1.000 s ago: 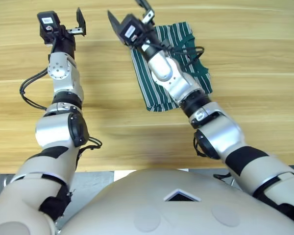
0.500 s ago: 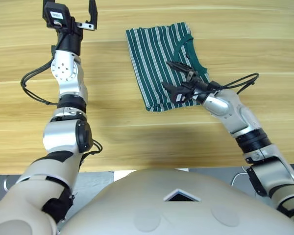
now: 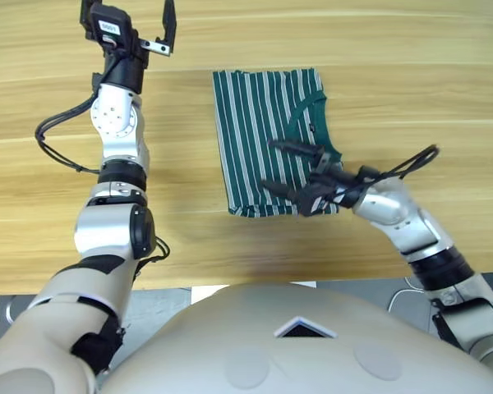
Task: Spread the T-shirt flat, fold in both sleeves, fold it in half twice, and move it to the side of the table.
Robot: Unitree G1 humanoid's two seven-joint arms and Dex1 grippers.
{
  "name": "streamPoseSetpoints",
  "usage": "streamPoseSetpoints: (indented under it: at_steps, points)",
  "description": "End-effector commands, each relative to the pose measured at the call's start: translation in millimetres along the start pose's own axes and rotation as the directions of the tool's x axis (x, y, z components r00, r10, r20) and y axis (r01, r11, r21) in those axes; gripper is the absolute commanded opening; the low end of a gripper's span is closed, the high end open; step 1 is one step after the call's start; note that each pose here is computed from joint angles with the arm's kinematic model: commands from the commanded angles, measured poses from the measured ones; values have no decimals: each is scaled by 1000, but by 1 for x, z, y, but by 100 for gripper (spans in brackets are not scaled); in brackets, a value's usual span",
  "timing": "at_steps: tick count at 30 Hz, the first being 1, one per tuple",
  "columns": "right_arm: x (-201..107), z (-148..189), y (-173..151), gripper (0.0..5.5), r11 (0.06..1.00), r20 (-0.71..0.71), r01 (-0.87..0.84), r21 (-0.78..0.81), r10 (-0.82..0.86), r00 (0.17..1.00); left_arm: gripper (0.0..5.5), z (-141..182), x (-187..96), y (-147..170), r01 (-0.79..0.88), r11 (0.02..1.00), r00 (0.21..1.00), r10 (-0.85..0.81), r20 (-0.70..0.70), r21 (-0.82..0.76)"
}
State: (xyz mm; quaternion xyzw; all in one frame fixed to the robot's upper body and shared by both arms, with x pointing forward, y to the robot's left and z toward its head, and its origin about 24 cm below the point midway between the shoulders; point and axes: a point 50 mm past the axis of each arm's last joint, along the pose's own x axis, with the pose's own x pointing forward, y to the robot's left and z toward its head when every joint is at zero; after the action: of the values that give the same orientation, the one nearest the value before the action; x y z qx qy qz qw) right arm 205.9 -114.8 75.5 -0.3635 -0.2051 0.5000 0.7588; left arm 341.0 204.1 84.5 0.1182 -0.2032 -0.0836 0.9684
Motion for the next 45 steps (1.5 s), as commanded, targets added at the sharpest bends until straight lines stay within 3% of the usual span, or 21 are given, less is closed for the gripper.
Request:
streamPoseSetpoints:
  at_steps: [1,4,7,10,12,16,19,25,31,45]
  points:
    - [8,-1,-9,368,997,-5,76,22,-76,997,538,-3,-5,-4,21,1000,1000,-20,-9,20]
    - [11,-2,-12,368,993,-15,119,10,-119,993,538,-2,-7,-6,45,999,999,-45,5,30]
    - [-6,-3,-25,368,989,-44,146,-11,-147,988,538,8,-24,-15,270,959,957,-277,86,85]
    - [-37,-1,-26,368,998,-86,53,-38,-56,995,538,24,-59,-26,613,763,764,-638,94,205]
    - [-63,1,-20,368,998,-145,-61,-35,55,988,538,33,-84,-24,773,589,602,-798,21,233]
    - [-97,2,-3,368,963,-261,-269,31,268,927,538,47,-125,-13,939,280,311,-939,-148,201]
    - [-106,5,23,368,913,-268,-396,102,408,873,538,54,-153,-15,984,122,147,-968,-204,130]
    - [-105,-20,48,368,892,-375,-427,149,451,810,538,48,-170,-33,991,45,75,-967,-243,126]
    - [-112,-45,49,368,899,-514,-416,139,424,746,538,27,-164,-50,982,27,84,-947,-309,185]
    - [-118,-43,44,368,901,-522,-415,130,418,744,538,1,-154,-61,964,-9,101,-914,-393,267]
